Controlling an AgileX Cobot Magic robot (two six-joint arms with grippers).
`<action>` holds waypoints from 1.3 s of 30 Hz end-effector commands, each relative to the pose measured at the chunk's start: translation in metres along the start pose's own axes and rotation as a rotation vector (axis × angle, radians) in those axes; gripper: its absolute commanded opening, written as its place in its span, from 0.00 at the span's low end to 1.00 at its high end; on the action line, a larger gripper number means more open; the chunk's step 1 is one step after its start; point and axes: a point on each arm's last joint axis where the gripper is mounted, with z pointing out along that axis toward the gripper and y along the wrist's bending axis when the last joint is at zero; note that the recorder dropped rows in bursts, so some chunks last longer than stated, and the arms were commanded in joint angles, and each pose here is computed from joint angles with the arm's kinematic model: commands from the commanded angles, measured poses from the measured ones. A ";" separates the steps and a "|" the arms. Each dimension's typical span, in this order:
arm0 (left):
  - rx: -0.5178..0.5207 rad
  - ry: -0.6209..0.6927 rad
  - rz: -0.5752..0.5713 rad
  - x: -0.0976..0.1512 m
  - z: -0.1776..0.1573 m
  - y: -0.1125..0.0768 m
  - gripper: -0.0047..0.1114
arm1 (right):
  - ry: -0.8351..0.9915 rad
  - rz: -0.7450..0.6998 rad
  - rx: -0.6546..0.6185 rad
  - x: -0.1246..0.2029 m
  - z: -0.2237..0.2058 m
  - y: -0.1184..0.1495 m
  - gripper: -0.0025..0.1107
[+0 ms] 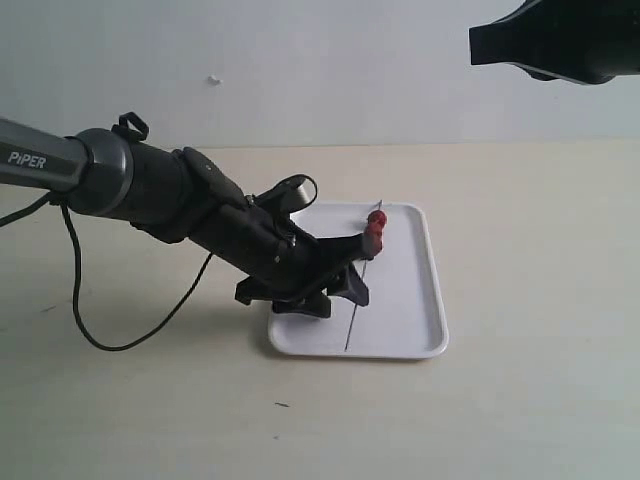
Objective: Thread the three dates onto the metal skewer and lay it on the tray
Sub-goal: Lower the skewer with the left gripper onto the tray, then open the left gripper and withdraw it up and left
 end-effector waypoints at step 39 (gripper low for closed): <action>0.017 0.007 0.086 -0.006 -0.005 -0.005 0.48 | -0.009 -0.005 -0.003 0.000 -0.001 0.001 0.02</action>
